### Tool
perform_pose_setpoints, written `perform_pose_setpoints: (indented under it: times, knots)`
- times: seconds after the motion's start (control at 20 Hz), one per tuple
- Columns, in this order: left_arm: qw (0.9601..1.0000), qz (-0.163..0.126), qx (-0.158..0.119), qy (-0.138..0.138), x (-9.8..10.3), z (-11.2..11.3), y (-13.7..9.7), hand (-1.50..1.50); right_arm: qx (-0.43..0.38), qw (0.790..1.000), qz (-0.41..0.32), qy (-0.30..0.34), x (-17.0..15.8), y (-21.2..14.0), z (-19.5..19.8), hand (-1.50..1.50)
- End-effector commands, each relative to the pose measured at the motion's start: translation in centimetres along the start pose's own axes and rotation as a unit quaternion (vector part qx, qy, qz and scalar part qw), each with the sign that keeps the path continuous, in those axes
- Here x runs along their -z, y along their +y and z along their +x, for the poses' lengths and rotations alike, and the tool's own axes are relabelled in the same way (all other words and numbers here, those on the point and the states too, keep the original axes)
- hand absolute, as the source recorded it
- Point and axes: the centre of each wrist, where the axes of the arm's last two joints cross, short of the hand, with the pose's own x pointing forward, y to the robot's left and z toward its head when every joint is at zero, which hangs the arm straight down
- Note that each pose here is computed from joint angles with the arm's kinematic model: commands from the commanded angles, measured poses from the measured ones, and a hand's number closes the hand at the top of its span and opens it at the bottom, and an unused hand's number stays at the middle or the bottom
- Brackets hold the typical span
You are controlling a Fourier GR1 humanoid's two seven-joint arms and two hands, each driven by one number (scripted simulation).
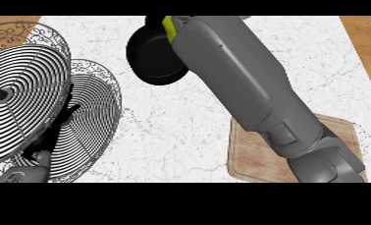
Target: Pick the pear from the cutting board and place it in the pot
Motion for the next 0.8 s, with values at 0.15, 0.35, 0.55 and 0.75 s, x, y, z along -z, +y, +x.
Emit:
perform_pose_setpoints:
  times: [0.15, 0.35, 0.55, 0.75]
  knots:
    - [0.9993, 0.024, 0.0, -0.029, 1.6, 2.5, 0.5, 0.0, 0.08, 0.997, 0.019, 0.007, 1.1, 3.2, -2.4, -1.5]
    - [0.9994, 0.008, -0.004, -0.034, 1.1, 3.3, 0.5, 0.0, 0.189, 0.981, -0.032, 0.007, 1.5, 2.8, -3.4, -1.5]
    - [0.9992, 0.023, -0.009, -0.032, 0.7, 2.8, 0.1, 0.0, 0.271, 0.956, -0.108, 0.015, 1.7, 3.2, -5.2, -1.5]
    - [0.9991, 0.035, -0.012, -0.018, 0.7, 2.0, 1.4, 0.0, 0.312, 0.937, -0.154, 0.01, 1.9, 2.1, -5.0, -1.5]
